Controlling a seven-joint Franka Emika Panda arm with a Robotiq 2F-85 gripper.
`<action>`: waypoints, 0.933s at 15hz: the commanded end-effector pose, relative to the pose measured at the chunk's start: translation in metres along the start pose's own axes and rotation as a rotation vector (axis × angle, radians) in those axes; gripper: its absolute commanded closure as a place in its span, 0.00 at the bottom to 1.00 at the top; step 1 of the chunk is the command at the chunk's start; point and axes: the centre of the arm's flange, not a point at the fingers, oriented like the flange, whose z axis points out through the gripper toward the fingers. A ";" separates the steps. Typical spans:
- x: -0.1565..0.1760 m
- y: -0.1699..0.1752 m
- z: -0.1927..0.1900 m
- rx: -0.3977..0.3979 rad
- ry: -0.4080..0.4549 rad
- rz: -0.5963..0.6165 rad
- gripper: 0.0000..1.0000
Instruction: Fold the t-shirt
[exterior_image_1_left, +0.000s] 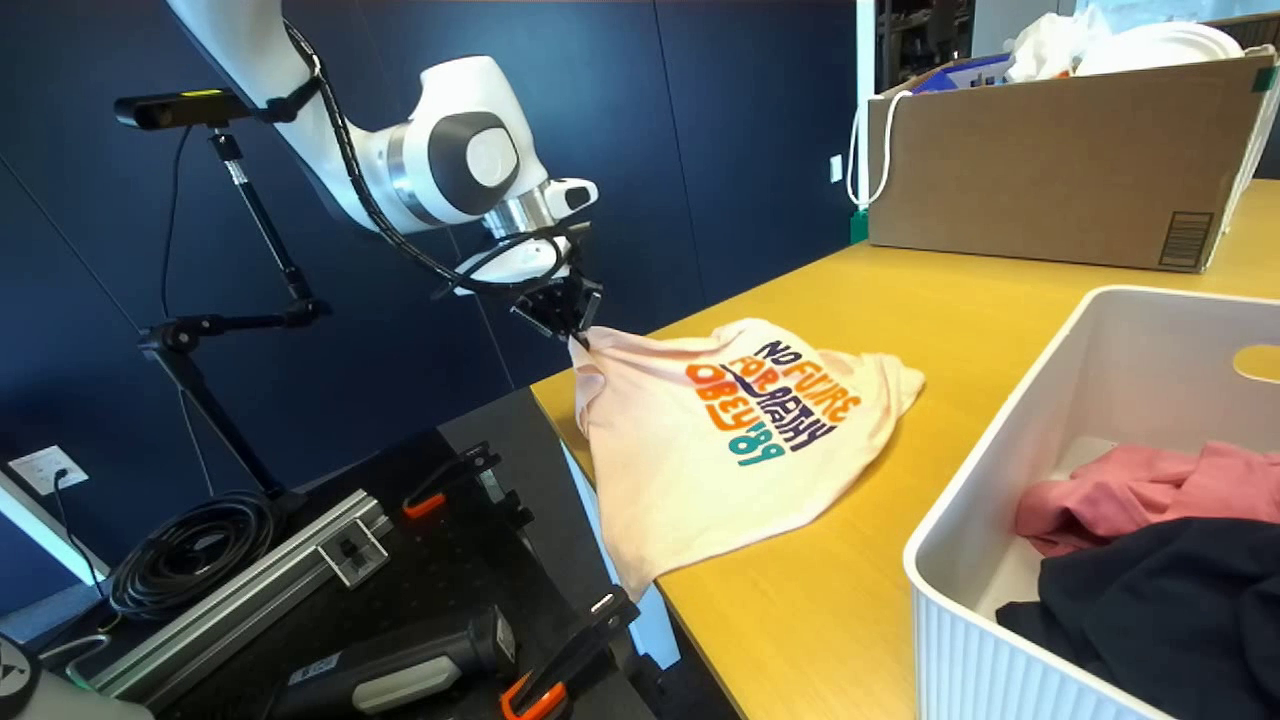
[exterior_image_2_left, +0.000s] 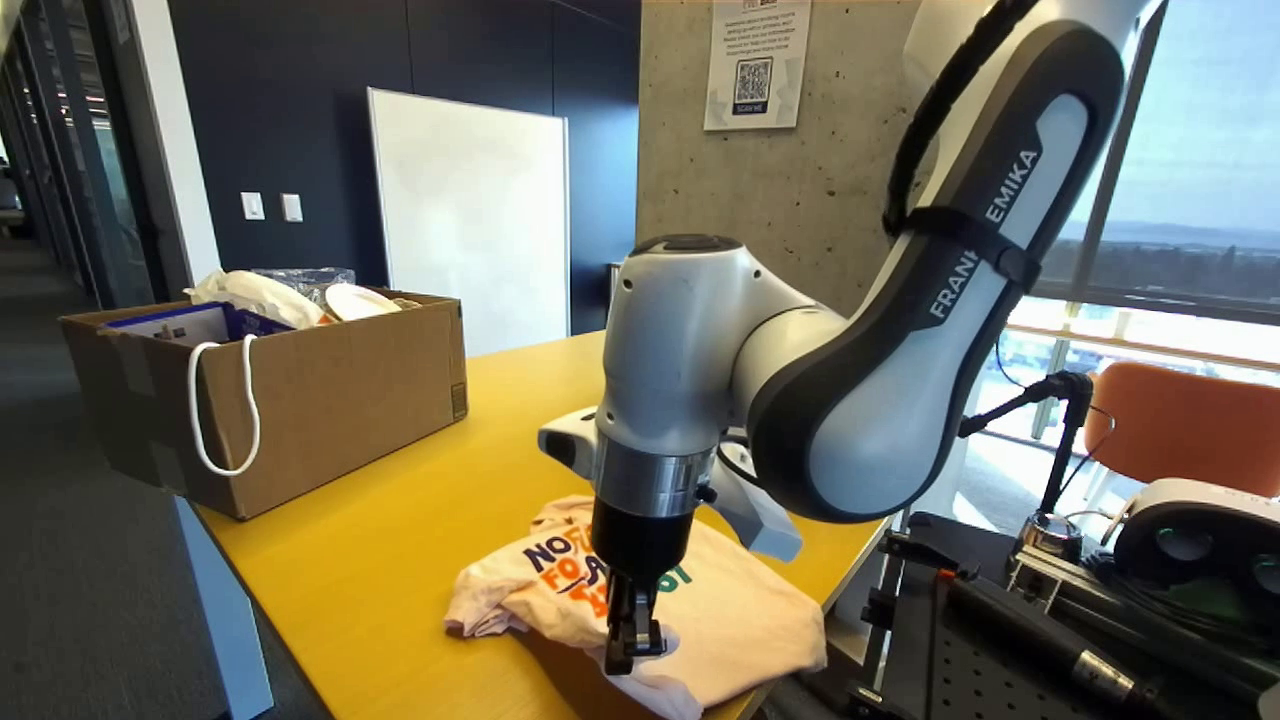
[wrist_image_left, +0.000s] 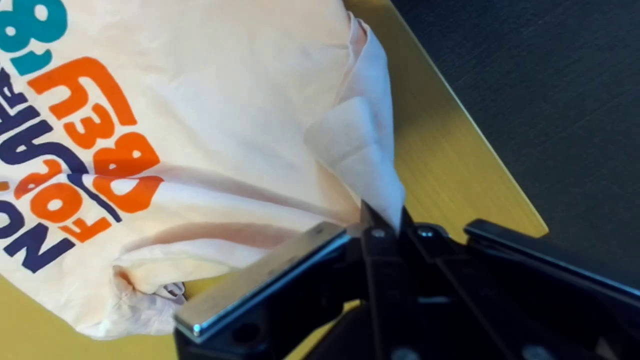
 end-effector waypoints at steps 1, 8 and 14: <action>0.003 -0.001 -0.022 0.021 -0.004 0.008 0.99; -0.036 0.050 -0.043 0.010 -0.042 0.112 0.99; -0.079 0.120 -0.049 -0.046 -0.089 0.215 0.99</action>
